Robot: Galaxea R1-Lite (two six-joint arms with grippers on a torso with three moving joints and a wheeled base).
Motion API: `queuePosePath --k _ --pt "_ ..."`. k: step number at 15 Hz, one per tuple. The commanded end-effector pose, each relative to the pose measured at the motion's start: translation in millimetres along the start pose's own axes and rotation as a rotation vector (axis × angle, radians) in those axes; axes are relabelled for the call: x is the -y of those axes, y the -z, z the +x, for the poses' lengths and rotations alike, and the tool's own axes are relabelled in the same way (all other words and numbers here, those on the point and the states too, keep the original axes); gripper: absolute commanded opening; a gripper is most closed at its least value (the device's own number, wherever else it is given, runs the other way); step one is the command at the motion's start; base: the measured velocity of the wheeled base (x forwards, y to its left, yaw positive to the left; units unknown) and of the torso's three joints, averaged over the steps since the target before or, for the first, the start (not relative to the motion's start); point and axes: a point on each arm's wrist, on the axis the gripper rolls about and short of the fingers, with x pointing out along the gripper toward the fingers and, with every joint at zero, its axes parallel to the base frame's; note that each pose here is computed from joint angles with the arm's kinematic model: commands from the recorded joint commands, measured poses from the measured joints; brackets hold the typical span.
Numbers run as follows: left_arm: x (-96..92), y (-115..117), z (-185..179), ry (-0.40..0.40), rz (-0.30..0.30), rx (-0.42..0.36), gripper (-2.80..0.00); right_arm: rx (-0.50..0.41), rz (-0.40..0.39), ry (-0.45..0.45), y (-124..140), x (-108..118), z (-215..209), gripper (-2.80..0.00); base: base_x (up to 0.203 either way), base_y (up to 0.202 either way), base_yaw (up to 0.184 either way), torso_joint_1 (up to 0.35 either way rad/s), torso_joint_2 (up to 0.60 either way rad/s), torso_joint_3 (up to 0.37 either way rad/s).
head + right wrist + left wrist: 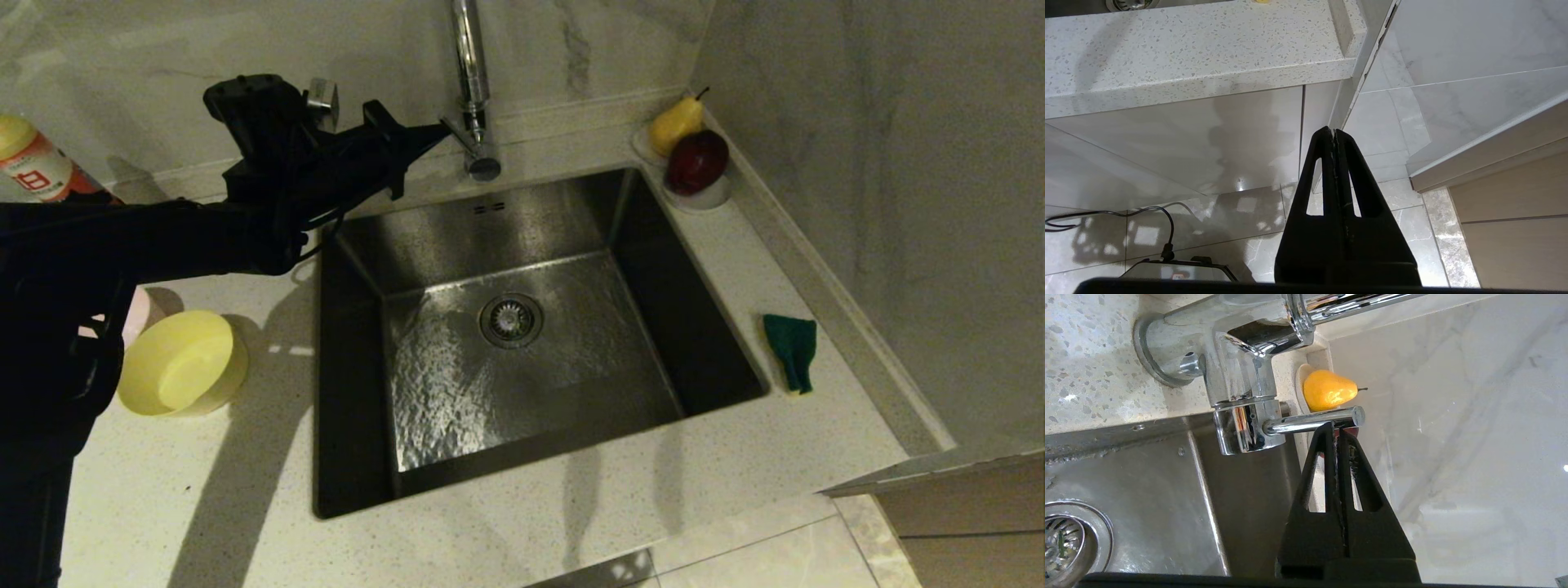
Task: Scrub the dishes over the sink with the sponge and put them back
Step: Turn off the faucet
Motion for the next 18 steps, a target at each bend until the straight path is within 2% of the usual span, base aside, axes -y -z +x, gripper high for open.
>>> queuePosePath --k 1,4,6,8,11,15,18 --pt "7.8 -2 -5 -0.006 -0.005 0.011 -2.8 -0.001 0.0 -0.001 0 0 0 -2.8 0.0 0.0 0.0 0.0 0.0 0.0" --pt "30.4 3 -28 -0.011 -0.007 0.012 -2.8 -0.001 0.0 0.001 0 0 0 -2.8 0.0 0.0 0.0 0.0 0.0 0.0" --pt "58.0 0 -45 0.026 0.02 0.029 -2.8 -0.001 0.0 0.0 0 0 0 -2.8 0.0 0.0 0.0 0.0 0.0 0.0" --pt "69.1 1 -50 0.054 0.029 0.02 -2.8 -0.001 0.0 0.001 0 0 0 -2.8 0.0 0.0 0.0 0.0 0.0 0.0" --pt "70.2 15 -38 0.074 0.009 -0.014 -2.8 -0.001 0.0 -0.001 0 0 0 -2.8 0.0 0.0 0.0 0.0 0.0 0.0" --pt "47.4 38 -11 0.072 -0.027 -0.06 -2.8 -0.001 0.0 0.001 0 0 0 -2.8 0.0 0.0 0.0 0.0 0.0 0.0" --pt "28.9 46 0 0.048 -0.042 -0.07 -2.8 -0.001 0.0 0.001 0 0 0 -2.8 0.0 0.0 0.0 0.0 0.0 0.0"
